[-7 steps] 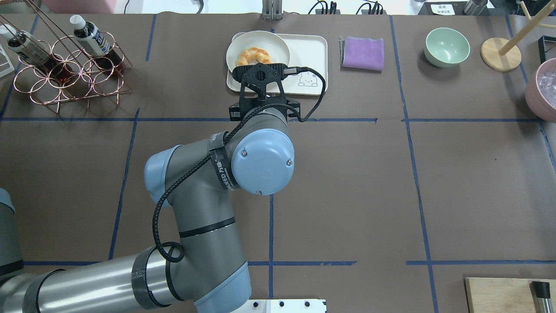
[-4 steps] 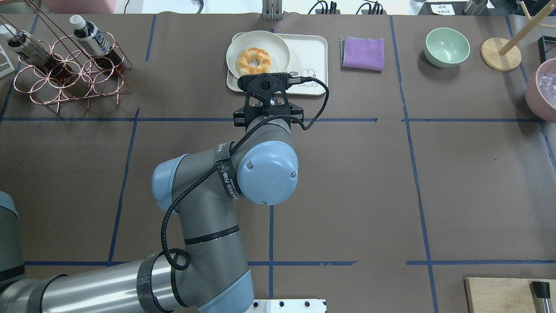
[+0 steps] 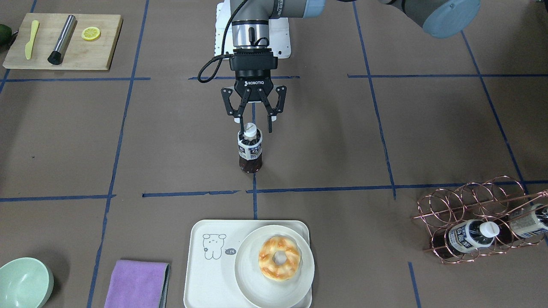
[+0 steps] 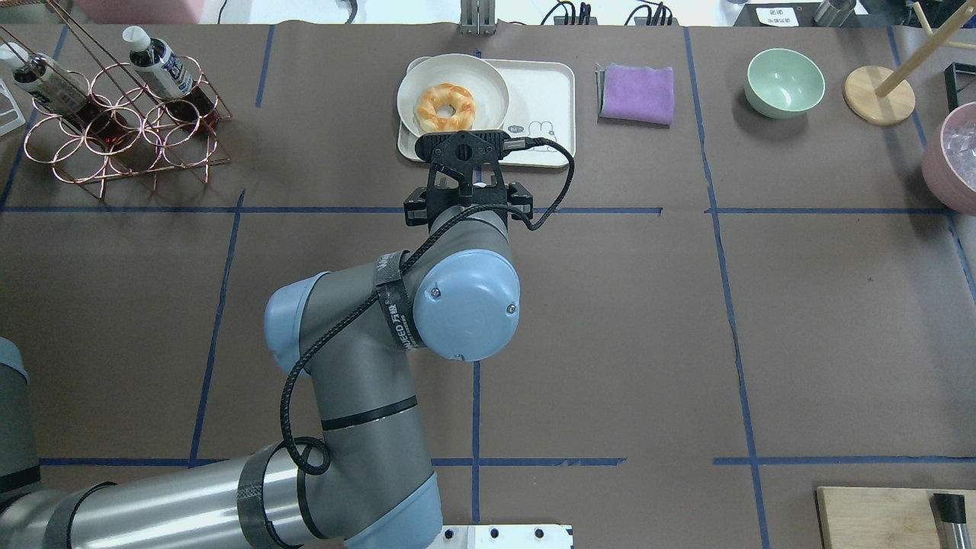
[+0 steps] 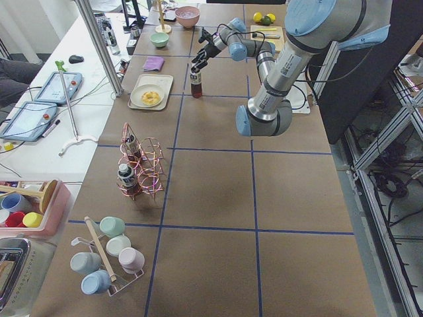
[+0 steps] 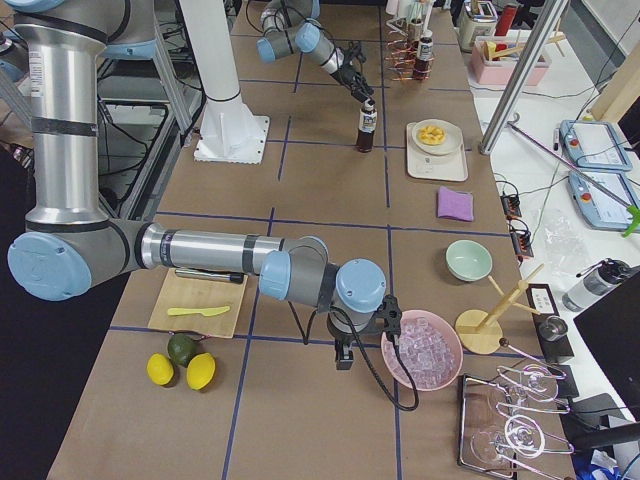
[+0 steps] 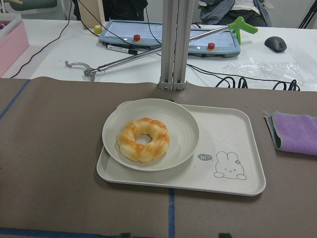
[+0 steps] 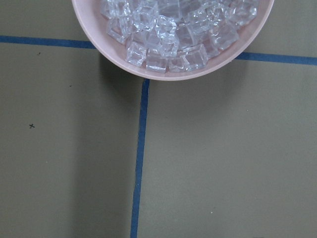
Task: Place tea on tray
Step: 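Set the tea bottle down in front of the tray and release it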
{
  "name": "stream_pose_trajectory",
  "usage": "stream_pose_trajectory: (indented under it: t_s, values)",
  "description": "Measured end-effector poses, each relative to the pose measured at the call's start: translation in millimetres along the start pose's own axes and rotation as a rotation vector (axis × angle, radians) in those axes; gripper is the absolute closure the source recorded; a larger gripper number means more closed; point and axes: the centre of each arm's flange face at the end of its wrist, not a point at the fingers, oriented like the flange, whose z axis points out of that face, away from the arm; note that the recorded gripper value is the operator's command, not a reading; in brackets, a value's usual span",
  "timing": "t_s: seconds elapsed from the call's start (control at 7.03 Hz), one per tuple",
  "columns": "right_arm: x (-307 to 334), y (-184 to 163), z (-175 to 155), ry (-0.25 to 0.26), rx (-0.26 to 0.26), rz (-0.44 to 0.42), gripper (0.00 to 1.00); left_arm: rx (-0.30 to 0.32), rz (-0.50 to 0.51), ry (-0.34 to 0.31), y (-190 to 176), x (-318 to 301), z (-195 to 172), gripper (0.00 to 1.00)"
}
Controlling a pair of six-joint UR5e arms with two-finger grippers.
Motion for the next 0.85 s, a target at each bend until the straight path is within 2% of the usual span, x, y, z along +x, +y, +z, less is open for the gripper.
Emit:
stream_pose_trajectory:
  t_s: [0.28, 0.43, 0.57, 0.85]
  values:
    - [0.0, 0.0, 0.0, 0.000, 0.000, 0.001, 0.00, -0.007, 0.028, 0.043, -13.2, -1.9, -21.5, 0.00]
    - [-0.1, -0.1, 0.1, 0.000, 0.000, 0.000, 0.00, -0.034, 0.047, 0.075, -24.1, -9.9, -34.3, 0.00]
    - [-0.5, -0.8, -0.4, 0.003, 0.004, -0.006, 0.00, -0.084, 0.061, 0.097, -34.5, -33.8, -38.5, 0.00]
    - [-0.4, -2.8, -1.1, 0.008, 0.021, -0.022, 0.00, -0.253, 0.120, 0.116, -56.9, -119.9, -31.4, 0.00]
